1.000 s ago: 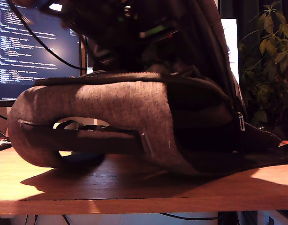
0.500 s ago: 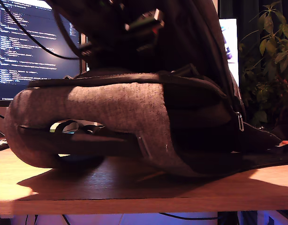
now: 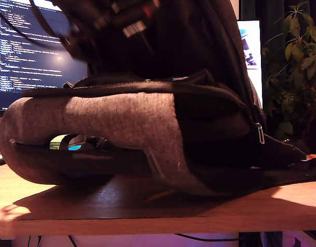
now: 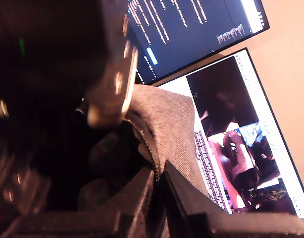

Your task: Pack the pair of socks inside the grey Google backpack

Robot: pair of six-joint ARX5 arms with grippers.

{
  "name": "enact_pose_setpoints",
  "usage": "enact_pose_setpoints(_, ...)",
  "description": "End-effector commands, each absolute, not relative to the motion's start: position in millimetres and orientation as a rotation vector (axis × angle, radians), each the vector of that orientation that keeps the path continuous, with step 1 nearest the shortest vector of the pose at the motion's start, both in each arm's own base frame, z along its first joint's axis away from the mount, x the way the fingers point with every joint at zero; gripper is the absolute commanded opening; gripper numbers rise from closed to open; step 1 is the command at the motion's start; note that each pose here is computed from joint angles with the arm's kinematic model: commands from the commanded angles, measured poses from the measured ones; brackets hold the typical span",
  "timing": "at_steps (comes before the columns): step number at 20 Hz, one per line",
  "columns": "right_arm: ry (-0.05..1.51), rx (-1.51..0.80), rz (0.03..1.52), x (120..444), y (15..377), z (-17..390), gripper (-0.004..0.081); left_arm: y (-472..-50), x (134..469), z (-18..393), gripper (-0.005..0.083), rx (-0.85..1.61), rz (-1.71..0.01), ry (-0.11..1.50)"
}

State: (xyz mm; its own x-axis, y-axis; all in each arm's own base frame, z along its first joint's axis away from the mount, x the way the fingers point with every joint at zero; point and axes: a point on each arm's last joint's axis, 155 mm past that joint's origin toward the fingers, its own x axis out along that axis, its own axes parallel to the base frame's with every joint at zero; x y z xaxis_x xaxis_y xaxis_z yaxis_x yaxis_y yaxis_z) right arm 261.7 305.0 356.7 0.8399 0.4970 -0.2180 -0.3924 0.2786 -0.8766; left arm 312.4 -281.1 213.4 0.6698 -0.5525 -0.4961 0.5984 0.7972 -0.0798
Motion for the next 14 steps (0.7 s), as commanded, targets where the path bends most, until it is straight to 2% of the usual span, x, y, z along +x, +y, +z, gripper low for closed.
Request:
enact_pose_setpoints(1,-0.188,-1.065,0.593,251,306,393,-0.0012,-277,306,219,0.062,0.102,-0.655,0.527)
enact_pose_setpoints(7,-0.187,-1.065,0.592,251,306,393,-0.0012,-259,287,219,0.0618,0.133,-0.65,0.578)
enact_pose_setpoints(12,-0.187,-1.065,0.592,251,306,393,-0.0012,-248,277,234,0.0617,0.135,-0.649,0.552)
enact_pose_setpoints(14,-0.18,-1.072,0.596,251,305,391,-0.0012,-238,274,238,0.0584,0.17,-0.632,0.542)
